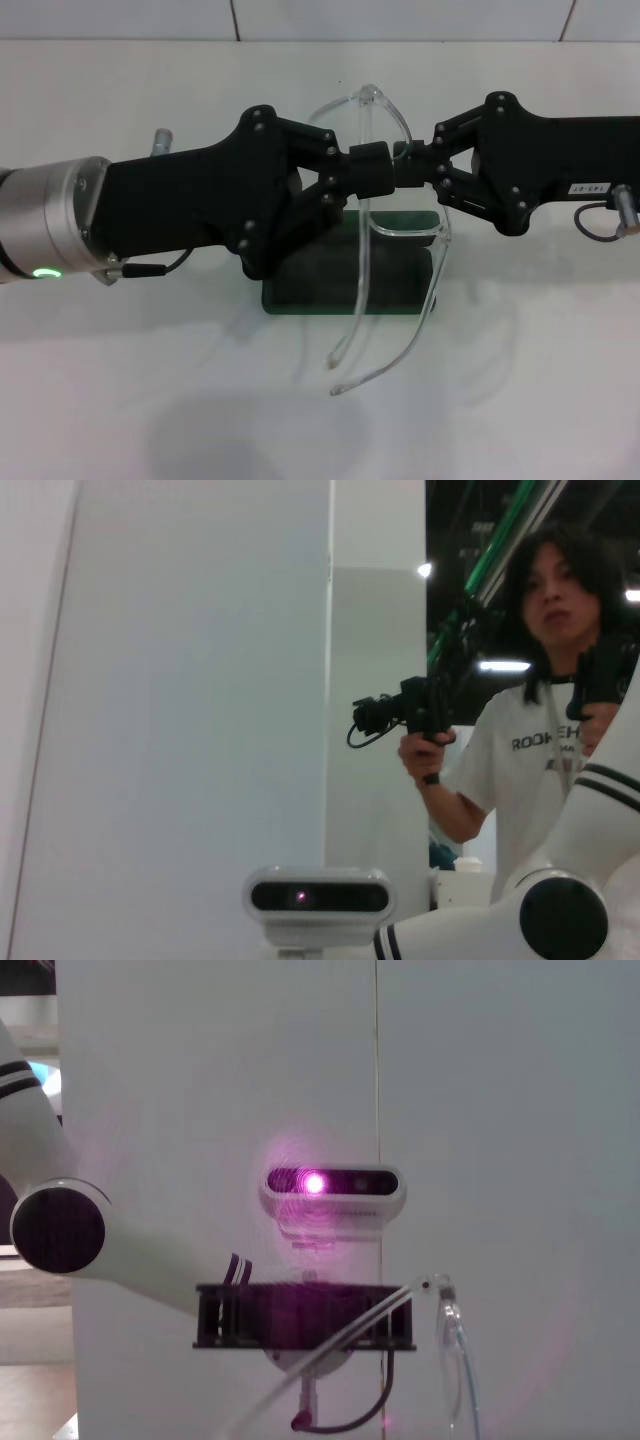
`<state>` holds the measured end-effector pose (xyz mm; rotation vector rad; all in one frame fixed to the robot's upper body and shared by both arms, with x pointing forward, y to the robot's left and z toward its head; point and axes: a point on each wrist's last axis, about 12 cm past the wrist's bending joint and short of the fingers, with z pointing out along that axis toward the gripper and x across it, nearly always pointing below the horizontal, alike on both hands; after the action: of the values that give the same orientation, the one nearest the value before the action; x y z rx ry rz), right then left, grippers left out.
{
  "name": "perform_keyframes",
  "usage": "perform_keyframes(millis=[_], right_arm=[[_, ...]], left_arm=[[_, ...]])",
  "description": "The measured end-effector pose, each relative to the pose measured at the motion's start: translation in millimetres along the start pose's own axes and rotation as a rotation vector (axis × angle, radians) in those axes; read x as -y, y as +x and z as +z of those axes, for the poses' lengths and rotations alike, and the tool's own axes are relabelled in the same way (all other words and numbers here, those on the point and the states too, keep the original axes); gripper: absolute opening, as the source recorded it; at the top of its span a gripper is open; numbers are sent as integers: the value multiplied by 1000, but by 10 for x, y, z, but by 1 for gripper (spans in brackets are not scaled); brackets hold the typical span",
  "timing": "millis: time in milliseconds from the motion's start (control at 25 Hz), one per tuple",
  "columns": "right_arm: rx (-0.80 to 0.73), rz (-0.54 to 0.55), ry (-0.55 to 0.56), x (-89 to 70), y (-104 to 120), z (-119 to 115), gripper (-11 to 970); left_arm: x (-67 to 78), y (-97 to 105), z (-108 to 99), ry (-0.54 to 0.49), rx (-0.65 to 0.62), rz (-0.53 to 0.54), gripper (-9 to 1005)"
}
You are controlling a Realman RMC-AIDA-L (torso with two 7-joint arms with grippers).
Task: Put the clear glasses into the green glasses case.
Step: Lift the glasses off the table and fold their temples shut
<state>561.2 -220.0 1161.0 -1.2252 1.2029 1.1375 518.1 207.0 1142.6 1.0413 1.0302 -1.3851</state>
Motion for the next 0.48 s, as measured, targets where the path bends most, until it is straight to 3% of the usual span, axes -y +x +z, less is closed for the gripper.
perform_keyframes(millis=[480], right_arm=[[14, -2, -7, -10, -14, -1, 65]], left_arm=[[9, 45, -8, -15, 6, 27, 36]])
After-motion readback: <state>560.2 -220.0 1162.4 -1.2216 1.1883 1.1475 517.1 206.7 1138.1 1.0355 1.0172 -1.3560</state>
